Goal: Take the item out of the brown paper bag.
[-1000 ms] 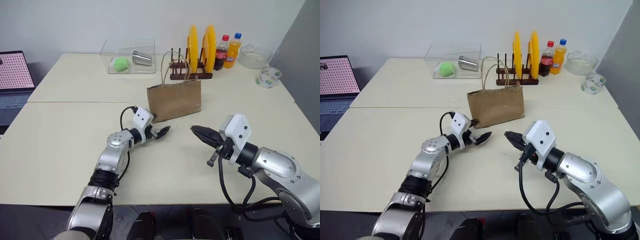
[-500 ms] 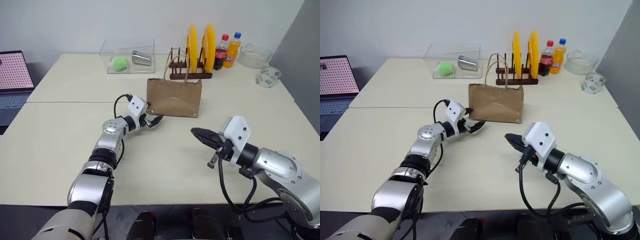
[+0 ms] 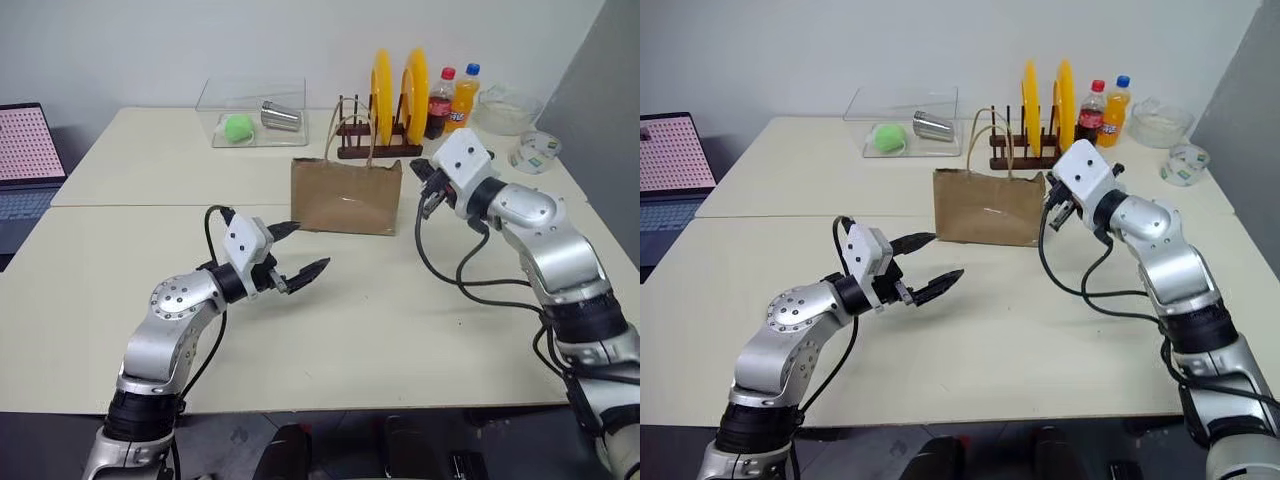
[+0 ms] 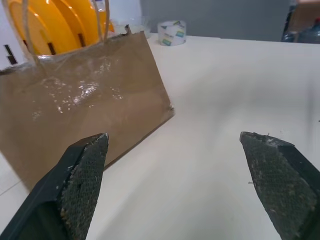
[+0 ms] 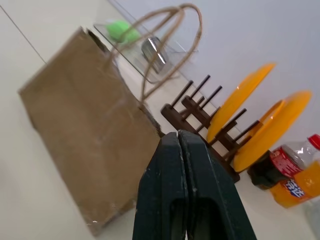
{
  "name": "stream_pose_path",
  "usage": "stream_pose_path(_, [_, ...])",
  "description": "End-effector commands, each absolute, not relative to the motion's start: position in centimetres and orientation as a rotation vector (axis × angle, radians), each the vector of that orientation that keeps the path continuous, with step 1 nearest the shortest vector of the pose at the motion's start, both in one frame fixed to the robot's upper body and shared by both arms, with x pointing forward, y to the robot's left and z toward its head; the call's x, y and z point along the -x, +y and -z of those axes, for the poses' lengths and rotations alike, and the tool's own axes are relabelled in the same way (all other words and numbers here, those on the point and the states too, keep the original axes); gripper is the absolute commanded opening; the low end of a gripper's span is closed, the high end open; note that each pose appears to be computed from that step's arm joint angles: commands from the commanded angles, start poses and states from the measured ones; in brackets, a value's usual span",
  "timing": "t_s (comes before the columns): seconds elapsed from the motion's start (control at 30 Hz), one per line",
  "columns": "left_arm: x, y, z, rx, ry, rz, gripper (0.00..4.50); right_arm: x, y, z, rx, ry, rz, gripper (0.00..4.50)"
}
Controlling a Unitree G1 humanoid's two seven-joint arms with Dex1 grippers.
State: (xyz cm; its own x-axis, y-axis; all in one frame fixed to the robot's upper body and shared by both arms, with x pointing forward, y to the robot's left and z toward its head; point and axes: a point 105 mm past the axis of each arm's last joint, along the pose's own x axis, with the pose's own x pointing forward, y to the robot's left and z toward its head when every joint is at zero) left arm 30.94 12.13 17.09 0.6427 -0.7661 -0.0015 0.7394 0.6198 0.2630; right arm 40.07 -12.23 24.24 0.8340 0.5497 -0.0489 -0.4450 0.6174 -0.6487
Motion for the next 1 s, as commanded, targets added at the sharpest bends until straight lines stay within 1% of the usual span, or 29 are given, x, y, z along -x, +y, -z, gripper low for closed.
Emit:
stream_pose_path(0.03, [-30.6, 12.5, -19.7, -0.319, -0.213, 0.814, 4.42, -42.2, -12.3, -26.2, 0.78, -0.214, -0.564, 0.01])
stream_pose_path(0.13, [-30.9, 13.0, -20.4, -0.33, -0.24, 0.779, 4.42, -44.9, -12.3, -26.3, 0.867, -0.176, -0.545, 0.01])
stream_pose_path(0.27, [-31.0, 13.3, -20.9, -0.299, -0.245, 0.777, 4.42, -47.3, -12.4, -25.6, 0.957, -0.083, -0.503, 0.01])
stream_pose_path(0.33, [-31.0, 13.4, -21.6, -0.271, -0.256, 0.78, 4.42, -47.9, -12.3, -25.4, 0.964, -0.045, -0.477, 0.01])
stream_pose_path(0.43, [-31.0, 13.7, -22.1, -0.283, -0.277, 0.762, 4.42, -48.1, -11.7, -24.8, 0.98, -0.014, -0.485, 0.01])
stream_pose_path(0.53, [-30.7, 13.8, -21.8, -0.301, -0.264, 0.767, 4.42, -47.9, -10.3, -24.3, 0.929, -0.018, -0.544, 0.01])
stream_pose_path(0.63, [-30.3, 14.3, -21.4, -0.308, -0.24, 0.766, 4.42, -46.8, -7.9, -24.3, 0.88, -0.048, -0.725, 0.01])
stream_pose_path(0.77, [-30.1, 15.4, -20.2, -0.348, -0.193, 0.764, 4.42, -44.7, -6.2, -24.0, 0.849, -0.067, -0.967, 0.01])
stream_pose_path(0.87, [-30.0, 16.1, -19.2, -0.372, -0.163, 0.763, 4.42, -43.5, -6.0, -23.0, 0.84, -0.032, -1.108, 0.01])
stream_pose_path(1.0, [-29.7, 16.4, -18.6, -0.386, -0.144, 0.782, 4.42, -42.5, -7.0, -21.0, 0.905, 0.042, -1.196, 0.01])
